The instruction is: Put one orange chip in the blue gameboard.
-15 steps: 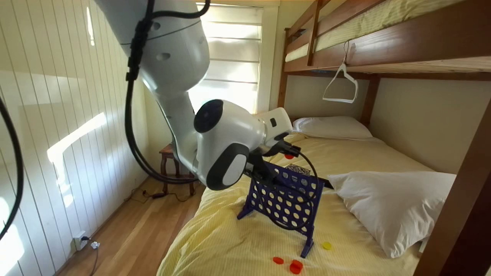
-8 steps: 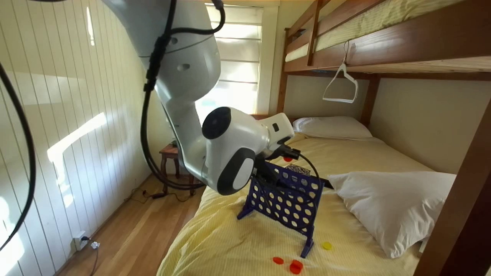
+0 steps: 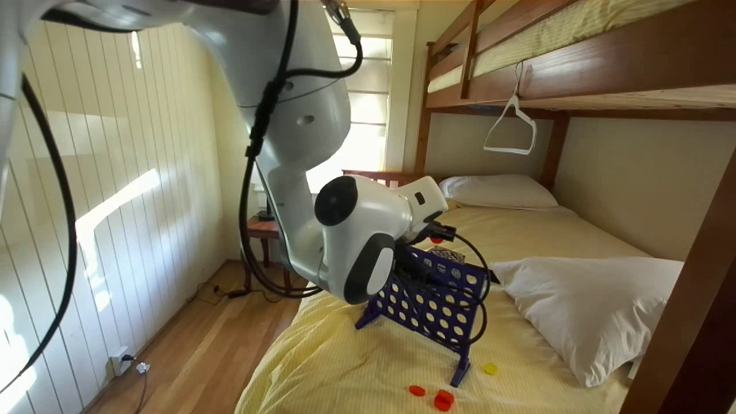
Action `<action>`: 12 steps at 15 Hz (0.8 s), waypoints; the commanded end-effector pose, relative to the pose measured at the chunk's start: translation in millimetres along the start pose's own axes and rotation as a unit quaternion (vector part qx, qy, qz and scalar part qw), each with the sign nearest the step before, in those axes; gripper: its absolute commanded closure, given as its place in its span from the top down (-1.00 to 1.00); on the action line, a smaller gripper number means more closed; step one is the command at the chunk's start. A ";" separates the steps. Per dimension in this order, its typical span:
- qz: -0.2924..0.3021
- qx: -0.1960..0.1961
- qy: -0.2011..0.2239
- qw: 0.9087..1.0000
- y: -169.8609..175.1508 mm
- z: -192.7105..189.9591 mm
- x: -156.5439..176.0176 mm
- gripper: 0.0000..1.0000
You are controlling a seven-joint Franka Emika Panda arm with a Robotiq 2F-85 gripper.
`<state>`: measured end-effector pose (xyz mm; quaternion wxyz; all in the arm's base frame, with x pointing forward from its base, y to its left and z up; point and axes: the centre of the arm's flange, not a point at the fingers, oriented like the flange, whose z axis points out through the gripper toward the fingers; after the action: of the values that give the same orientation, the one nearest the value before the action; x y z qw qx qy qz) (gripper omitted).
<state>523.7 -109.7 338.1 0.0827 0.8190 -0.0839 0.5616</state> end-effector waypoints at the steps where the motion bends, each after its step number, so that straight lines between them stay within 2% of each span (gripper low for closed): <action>1: 0.000 0.013 0.015 1.000 5.2 14.6 -5.9 -0.80; 12: -0.020 0.034 0.013 0.999 -5.0 30.0 -17.2 -0.80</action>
<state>538.5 -107.6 317.2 0.0770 0.8212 -0.0543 0.5628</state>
